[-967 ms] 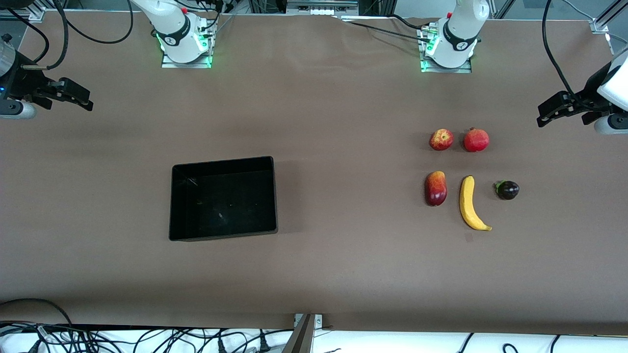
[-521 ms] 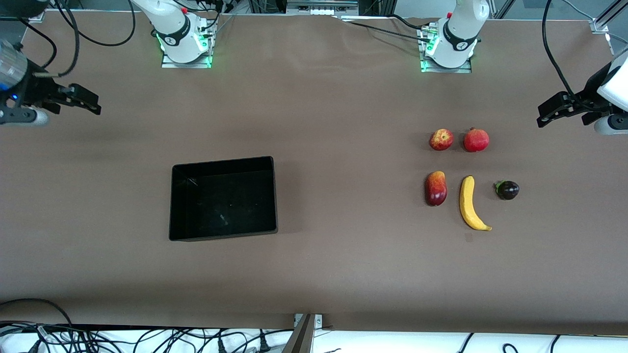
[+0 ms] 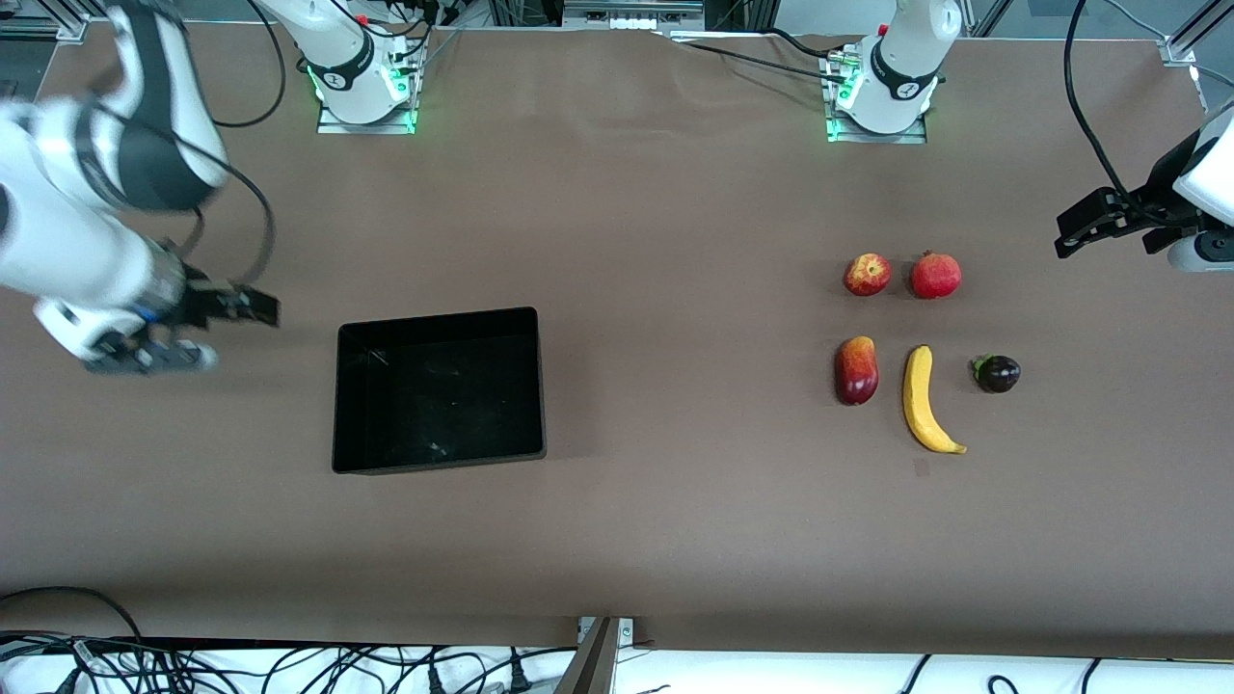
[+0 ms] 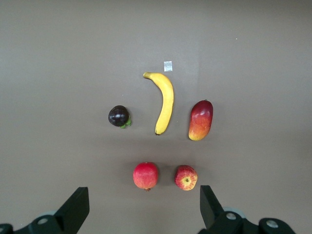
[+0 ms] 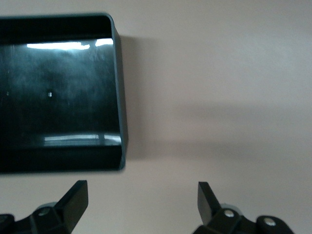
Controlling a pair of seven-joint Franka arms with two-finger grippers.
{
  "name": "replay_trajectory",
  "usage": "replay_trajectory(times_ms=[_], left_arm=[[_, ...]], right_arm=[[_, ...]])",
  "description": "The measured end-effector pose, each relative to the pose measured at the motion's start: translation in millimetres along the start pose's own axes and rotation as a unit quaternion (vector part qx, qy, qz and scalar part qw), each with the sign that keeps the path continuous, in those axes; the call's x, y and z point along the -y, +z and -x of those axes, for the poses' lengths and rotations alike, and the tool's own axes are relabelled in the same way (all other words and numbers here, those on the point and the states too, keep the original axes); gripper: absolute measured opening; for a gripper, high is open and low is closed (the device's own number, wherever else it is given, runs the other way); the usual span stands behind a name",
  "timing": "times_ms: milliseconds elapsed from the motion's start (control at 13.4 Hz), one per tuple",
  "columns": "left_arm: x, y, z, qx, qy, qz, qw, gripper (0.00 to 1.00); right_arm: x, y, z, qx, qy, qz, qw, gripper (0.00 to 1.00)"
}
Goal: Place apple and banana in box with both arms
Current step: 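Move the right gripper down to the edge of the black tray, then push the black tray with the right gripper toward the fruit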
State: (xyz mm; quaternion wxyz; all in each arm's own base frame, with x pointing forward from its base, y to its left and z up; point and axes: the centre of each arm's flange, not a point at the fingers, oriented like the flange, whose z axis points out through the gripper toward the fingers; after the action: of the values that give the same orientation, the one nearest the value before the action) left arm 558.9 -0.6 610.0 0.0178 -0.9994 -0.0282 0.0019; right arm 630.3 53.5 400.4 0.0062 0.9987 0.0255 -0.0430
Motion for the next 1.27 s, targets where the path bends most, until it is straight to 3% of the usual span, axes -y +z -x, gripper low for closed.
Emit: replay_trajectory(times_ms=[149, 223, 372, 744, 1042, 1265], left_arm=[[1.7, 1.4, -1.2, 0.000, -0.002, 0.000, 1.000, 1.00], [2.3, 1.5, -1.3, 0.000, -0.002, 0.000, 1.000, 1.00], [2.5, 1.5, -1.4, 0.000, -0.002, 0.000, 1.000, 1.00], [2.5, 1.6, -1.5, 0.000, -0.002, 0.000, 1.000, 1.00], [5.3, 1.8, -1.7, 0.000, -0.005, 0.000, 1.000, 1.00], [13.1, 2.8, -2.4, 0.001, -0.012, 0.000, 1.000, 1.00]], right_arm=[[17.1, 47.0, -16.5, 0.009, 0.038, -0.025, 0.999, 0.98], [21.0, 67.7, -22.7, 0.011, 0.050, -0.031, 0.998, 0.90], [22.6, 104.9, -33.5, 0.005, 0.056, -0.032, 0.998, 0.63], [40.0, 149.7, -37.7, 0.014, 0.045, -0.027, 0.999, 0.08], [70.2, 144.1, -37.6, 0.006, 0.029, -0.027, 0.999, 0.06], [149.6, 123.6, -31.0, 0.003, 0.017, -0.027, 0.999, 0.05]])
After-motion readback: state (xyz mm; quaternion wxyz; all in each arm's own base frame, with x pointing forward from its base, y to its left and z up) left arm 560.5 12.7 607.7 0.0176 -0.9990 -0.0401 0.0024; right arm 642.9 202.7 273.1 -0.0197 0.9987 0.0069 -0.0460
